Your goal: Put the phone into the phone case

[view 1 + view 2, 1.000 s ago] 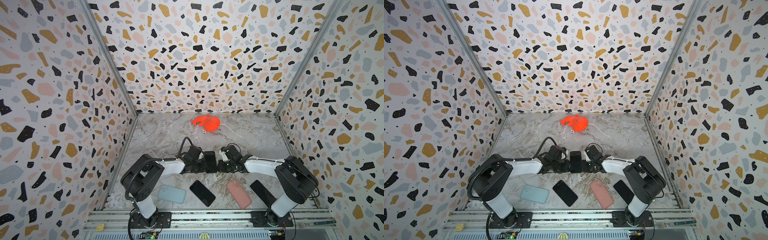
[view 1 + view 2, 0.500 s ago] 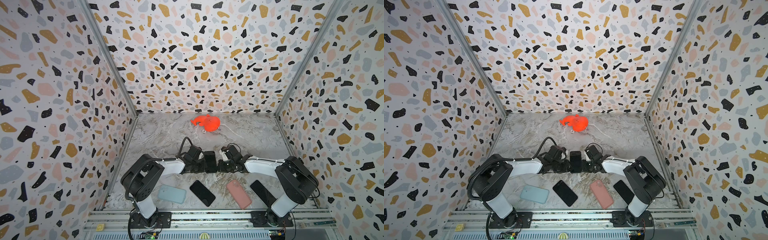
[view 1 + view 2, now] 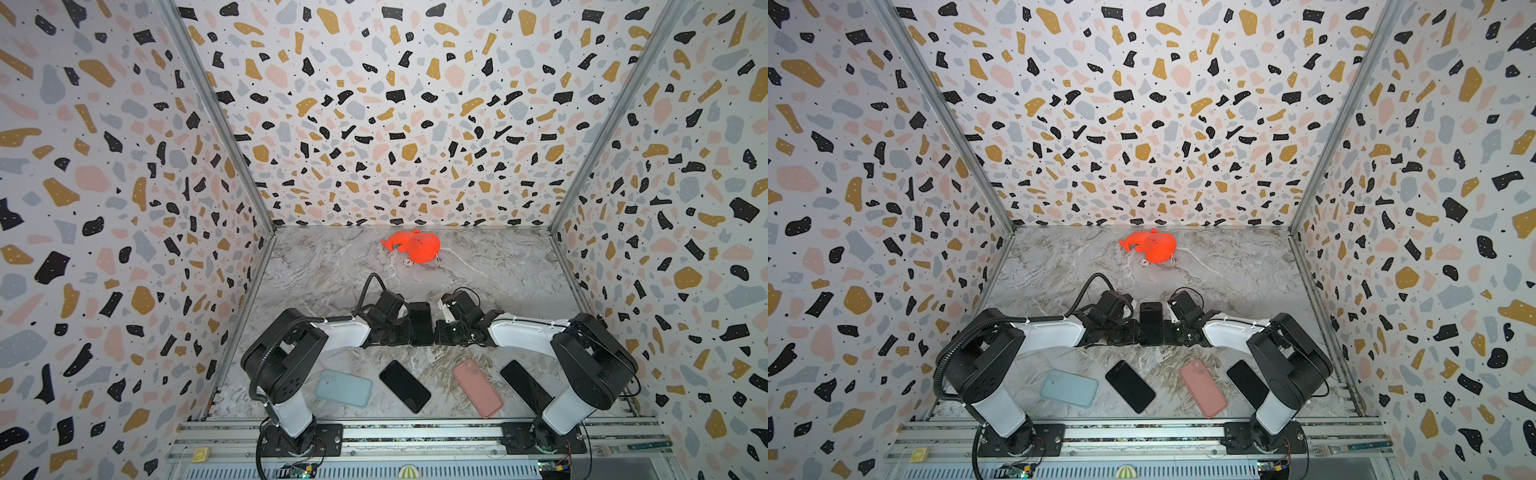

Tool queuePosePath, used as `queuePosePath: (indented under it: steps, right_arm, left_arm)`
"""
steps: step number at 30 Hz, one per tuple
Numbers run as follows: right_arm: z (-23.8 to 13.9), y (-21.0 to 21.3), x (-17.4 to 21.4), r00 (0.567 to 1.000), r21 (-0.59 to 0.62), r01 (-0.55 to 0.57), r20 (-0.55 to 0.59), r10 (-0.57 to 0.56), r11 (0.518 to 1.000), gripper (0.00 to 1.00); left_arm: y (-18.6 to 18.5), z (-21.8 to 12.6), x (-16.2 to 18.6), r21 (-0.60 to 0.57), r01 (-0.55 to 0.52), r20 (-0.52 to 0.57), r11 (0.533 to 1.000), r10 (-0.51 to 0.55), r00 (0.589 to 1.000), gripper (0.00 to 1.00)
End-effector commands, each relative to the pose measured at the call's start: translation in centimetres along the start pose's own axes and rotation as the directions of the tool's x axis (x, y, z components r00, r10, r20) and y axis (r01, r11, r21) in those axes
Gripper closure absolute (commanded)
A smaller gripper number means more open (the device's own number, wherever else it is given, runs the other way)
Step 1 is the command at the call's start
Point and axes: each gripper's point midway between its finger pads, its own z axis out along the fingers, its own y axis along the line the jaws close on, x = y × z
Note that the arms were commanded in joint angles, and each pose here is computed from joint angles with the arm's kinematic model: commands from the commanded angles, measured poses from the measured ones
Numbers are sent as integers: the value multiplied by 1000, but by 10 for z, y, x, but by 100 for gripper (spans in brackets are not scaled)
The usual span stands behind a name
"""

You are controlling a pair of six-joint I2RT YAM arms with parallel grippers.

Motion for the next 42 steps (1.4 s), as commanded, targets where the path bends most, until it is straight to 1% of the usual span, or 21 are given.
queuePosePath:
  steps: [1,10,16,18,21,24,29,33,38,42]
  right_arm:
    - [-2,19,14,998,-55,27,-47,-29,998,100]
    - [-3,23,14,998,-57,29,-47,-32,998,100]
    - [-13,25,6,998,-35,53,-21,-54,998,100]
    - [-19,24,2,998,-19,61,3,-61,998,92]
    - [-28,21,-2,997,3,70,41,-71,998,83]
    - [-35,19,-5,994,22,88,67,-89,996,78]
    - [-46,4,-6,985,96,127,102,-136,987,74]
    - [-57,-14,-9,982,137,120,130,-138,983,70]
    - [-68,-28,-13,979,142,102,164,-125,985,65]
    - [-72,-37,-13,979,140,95,165,-118,986,60]
  left_arm:
    - [3,-2,4,-32,-15,-15,999,15,1000,67]
    - [1,-3,2,-28,-22,-11,999,22,1000,67]
    - [8,-9,6,-73,-51,-16,996,50,999,67]
    - [15,-13,6,-119,-60,-12,991,59,998,65]
    - [16,-21,0,-173,-81,5,981,83,996,59]
    - [10,-29,-8,-225,-117,23,967,126,992,54]
    - [1,-33,-16,-304,-168,36,938,187,982,46]
    - [-11,-31,-20,-336,-199,42,920,226,973,40]
    - [-21,-27,-27,-388,-225,49,894,264,963,30]
    - [-23,-23,-33,-449,-236,37,862,282,959,27]
